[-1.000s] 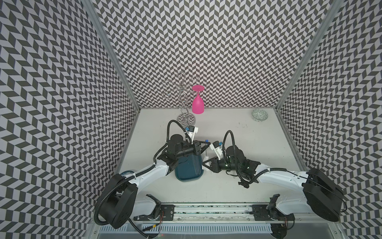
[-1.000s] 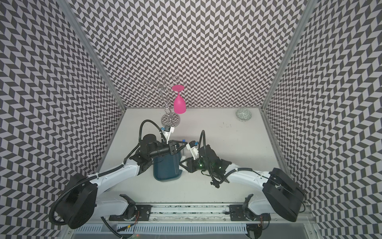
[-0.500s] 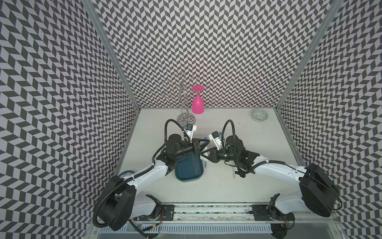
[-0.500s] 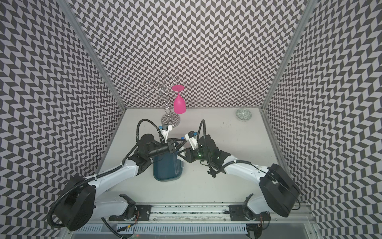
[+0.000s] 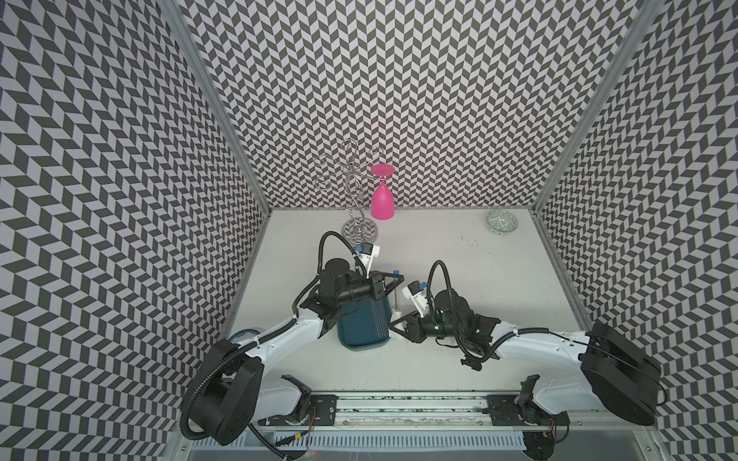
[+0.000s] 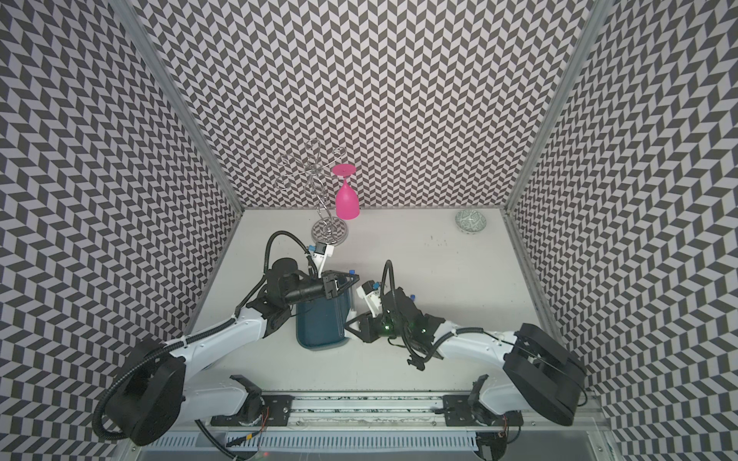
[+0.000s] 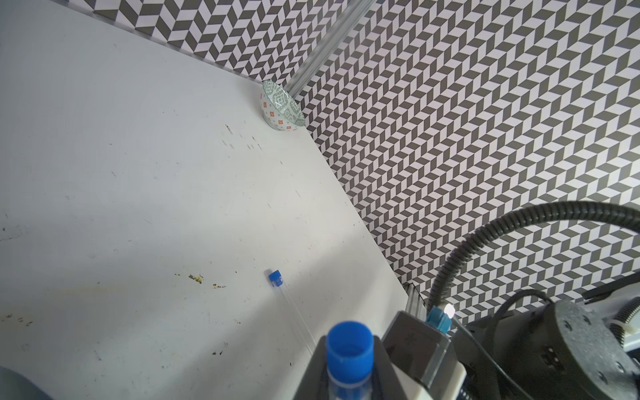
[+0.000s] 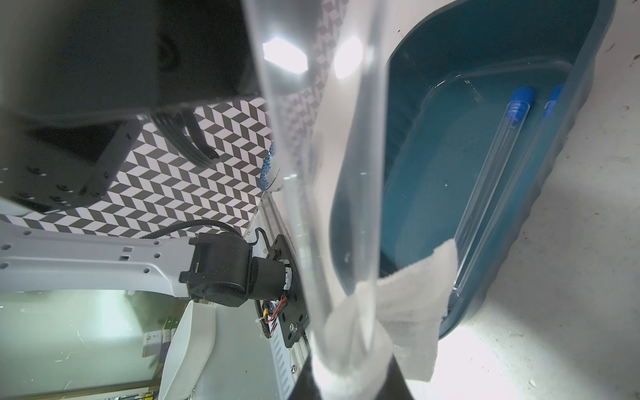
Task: Wipe the exteriors of test tubes
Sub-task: Wipe the dirt from the test tube.
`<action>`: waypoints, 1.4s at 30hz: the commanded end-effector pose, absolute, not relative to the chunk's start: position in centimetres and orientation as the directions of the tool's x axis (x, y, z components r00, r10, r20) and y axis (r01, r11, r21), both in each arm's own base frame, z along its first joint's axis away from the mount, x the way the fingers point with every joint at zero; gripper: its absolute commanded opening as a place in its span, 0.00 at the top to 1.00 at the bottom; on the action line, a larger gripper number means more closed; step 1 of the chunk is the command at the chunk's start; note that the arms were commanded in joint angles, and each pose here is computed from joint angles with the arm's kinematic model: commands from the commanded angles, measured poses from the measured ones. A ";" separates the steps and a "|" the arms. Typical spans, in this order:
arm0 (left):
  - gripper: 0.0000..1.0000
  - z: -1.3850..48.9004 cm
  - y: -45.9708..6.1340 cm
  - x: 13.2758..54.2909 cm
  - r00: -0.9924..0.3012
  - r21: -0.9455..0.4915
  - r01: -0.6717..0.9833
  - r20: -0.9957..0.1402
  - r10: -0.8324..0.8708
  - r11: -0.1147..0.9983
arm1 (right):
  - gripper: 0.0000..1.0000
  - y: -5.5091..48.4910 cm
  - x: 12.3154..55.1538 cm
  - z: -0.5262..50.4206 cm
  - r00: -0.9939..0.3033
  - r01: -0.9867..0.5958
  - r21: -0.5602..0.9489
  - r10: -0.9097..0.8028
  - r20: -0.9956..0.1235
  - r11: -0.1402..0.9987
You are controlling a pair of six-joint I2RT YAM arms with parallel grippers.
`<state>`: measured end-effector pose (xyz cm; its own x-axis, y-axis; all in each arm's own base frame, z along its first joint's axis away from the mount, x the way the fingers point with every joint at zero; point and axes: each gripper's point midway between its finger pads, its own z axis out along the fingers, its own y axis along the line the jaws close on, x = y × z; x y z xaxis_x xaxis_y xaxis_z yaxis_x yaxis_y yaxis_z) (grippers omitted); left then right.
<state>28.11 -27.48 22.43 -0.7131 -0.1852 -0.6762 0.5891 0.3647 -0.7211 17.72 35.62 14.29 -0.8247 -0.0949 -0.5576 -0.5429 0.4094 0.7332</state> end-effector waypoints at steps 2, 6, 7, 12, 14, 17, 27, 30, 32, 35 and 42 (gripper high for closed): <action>0.81 23.3 -26.7 28.6 -0.670 -0.692 0.609 -0.710 -0.217 0.386 | 0.82 36.4 18.4 17.1 -0.784 -0.594 0.716 -0.064 -0.618 0.366; 0.81 23.3 -26.8 28.5 -0.675 -0.697 0.607 -0.706 -0.215 0.381 | 0.82 36.8 21.1 20.5 -0.738 -0.638 0.687 -0.019 -0.675 0.348; 0.81 23.3 -26.7 28.5 -0.675 -0.697 0.608 -0.706 -0.215 0.381 | 0.82 36.9 21.8 21.4 -0.724 -0.651 0.680 -0.009 -0.690 0.337; 0.81 23.7 -26.7 28.4 -0.672 -0.698 0.610 -0.706 -0.221 0.376 | 0.82 37.3 24.8 24.3 -0.674 -0.704 0.644 0.002 -0.738 0.298; 0.81 23.8 -26.8 28.4 -0.671 -0.697 0.612 -0.708 -0.221 0.374 | 0.82 37.4 25.7 25.0 -0.659 -0.718 0.631 0.005 -0.752 0.295; 0.81 23.7 -26.8 28.5 -0.673 -0.699 0.609 -0.706 -0.221 0.374 | 0.82 37.5 26.4 25.3 -0.649 -0.728 0.619 -0.004 -0.761 0.295; 0.81 23.9 -26.7 28.6 -0.667 -0.696 0.613 -0.709 -0.227 0.374 | 0.82 37.1 24.2 22.8 -0.701 -0.686 0.669 -0.015 -0.713 0.284; 0.81 24.0 -26.7 28.8 -0.664 -0.692 0.614 -0.713 -0.224 0.381 | 0.82 36.9 21.7 20.1 -0.737 -0.652 0.691 -0.049 -0.674 0.312; 0.81 24.1 -26.6 28.9 -0.661 -0.690 0.614 -0.715 -0.228 0.384 | 0.82 36.7 19.8 18.3 -0.767 -0.622 0.715 -0.064 -0.638 0.320; 0.81 24.0 -26.3 29.2 -0.658 -0.689 0.609 -0.715 -0.234 0.392 | 0.82 36.3 17.1 16.1 -0.809 -0.571 0.754 -0.069 -0.583 0.323; 0.81 24.4 -25.6 30.1 -0.646 -0.682 0.611 -0.723 -0.245 0.402 | 0.82 35.4 14.8 13.3 -0.839 -0.527 0.754 -0.102 -0.534 0.391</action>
